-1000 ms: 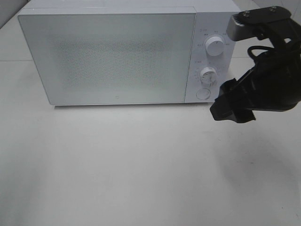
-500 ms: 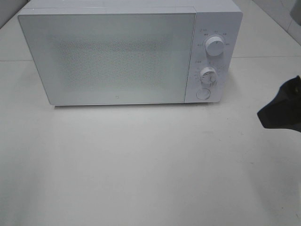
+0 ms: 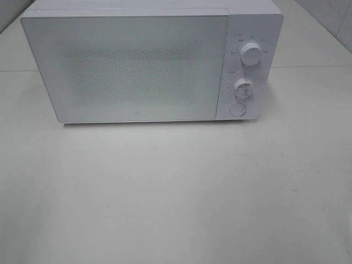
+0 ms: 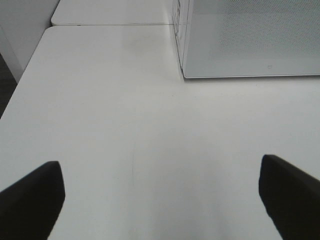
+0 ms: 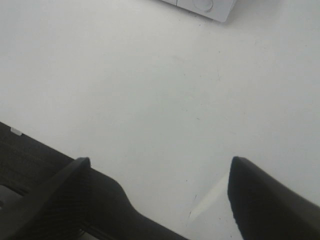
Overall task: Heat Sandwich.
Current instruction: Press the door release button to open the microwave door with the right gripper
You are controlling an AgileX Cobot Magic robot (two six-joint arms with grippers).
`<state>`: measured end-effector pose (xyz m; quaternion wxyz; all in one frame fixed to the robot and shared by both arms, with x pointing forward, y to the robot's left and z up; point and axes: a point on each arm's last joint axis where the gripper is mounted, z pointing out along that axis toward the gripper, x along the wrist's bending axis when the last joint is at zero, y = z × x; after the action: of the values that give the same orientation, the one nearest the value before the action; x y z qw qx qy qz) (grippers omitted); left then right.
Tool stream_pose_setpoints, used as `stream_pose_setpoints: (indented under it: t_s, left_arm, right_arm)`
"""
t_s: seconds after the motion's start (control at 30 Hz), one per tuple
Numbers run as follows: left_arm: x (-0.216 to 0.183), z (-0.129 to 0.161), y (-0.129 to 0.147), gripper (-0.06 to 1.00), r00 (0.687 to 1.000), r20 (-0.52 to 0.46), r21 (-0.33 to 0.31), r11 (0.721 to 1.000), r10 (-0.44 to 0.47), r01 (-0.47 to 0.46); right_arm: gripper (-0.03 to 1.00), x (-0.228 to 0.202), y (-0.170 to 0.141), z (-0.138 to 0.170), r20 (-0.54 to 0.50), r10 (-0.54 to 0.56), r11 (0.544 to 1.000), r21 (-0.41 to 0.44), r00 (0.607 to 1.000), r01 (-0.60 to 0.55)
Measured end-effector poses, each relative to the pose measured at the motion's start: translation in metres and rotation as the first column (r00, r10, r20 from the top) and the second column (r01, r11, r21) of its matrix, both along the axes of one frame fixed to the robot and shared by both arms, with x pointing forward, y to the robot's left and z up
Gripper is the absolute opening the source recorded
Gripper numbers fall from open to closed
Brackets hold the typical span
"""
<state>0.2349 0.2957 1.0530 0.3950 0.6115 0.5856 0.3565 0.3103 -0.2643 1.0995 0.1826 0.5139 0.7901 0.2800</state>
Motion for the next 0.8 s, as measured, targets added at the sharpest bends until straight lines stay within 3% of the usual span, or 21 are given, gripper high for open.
stream_pose_setpoints:
  t_s: [0.33, 0.8]
  left_arm:
    - [0.0, 0.0, 0.0, 0.99, 1.0, 0.0, 0.0, 1.0, 0.0, 0.0]
    - [0.0, 0.0, 0.0, 0.99, 1.0, 0.0, 0.0, 1.0, 0.0, 0.0]
  right_arm:
    - [0.74, -0.036, -0.027, -0.022, 0.065, -0.157, 0.987, 0.047, 0.986, 0.154]
    - [0.74, -0.068, -0.042, -0.051, 0.221, -0.379, 0.925, 0.12, 0.899, 0.36]
